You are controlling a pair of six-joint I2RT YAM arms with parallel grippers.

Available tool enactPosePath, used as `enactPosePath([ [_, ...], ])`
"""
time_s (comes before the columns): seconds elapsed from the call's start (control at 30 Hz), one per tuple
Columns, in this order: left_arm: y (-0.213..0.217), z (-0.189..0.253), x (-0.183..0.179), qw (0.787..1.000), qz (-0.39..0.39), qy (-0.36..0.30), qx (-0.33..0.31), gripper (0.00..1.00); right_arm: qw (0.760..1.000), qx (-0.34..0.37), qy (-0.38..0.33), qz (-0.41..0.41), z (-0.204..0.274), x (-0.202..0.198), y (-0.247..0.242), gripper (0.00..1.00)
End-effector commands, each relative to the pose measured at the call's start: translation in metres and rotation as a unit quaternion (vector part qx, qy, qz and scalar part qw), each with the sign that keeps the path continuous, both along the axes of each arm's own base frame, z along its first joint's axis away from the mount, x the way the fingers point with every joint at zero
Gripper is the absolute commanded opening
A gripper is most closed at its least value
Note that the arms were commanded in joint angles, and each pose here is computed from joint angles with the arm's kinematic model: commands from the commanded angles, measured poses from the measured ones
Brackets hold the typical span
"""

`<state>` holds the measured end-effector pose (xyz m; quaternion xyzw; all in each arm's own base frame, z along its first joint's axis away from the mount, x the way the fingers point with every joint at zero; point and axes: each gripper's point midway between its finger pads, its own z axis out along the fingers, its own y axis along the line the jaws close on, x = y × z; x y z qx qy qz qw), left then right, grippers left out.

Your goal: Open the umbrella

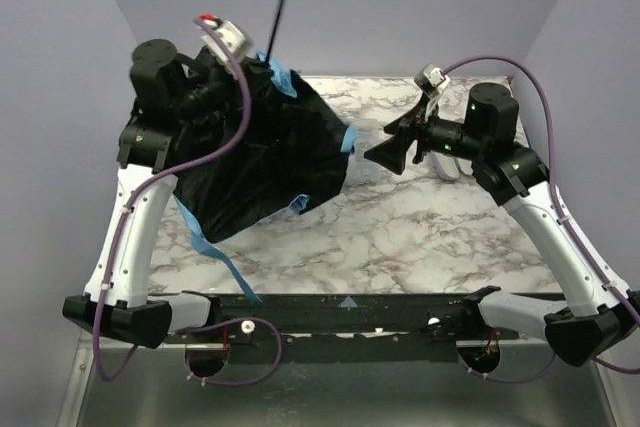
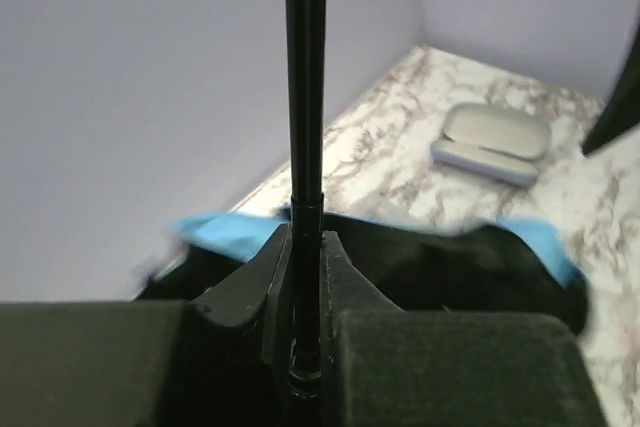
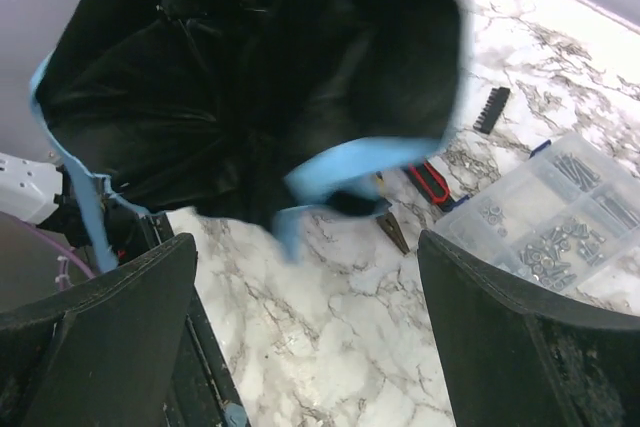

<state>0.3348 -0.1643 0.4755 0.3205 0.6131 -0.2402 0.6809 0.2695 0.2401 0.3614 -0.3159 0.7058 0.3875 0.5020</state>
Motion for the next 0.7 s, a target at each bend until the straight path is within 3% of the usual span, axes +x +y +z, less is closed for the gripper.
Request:
enactPosePath([
  [0.0,-0.056,-0.015,-0.069,0.98,-0.147,-0.078,0.109,0.0,1.0,-0.001,-0.024,0.01,0.014,-0.002,0.0,0.92],
  [0.1,-0.044,0.016,-0.059,0.985,-0.104,-0.129,0.046,0.0,0.999,0.003,-0.037,-0.001,0.025,0.004,0.0,0.93],
  [0.2,-0.037,0.018,-0.048,0.989,-0.143,-0.044,0.013,0.0,0.998,0.017,-0.058,0.024,0.041,-0.001,0.005,0.93],
  [0.4,-0.051,0.011,-0.061,0.98,-0.198,-0.009,-0.032,0.0,0.988,0.091,-0.113,0.053,0.088,-0.004,0.017,0.93],
  [0.67,-0.073,0.003,-0.068,0.972,-0.231,0.012,-0.043,0.0,0.966,0.18,-0.161,0.089,0.151,0.001,0.034,0.93],
])
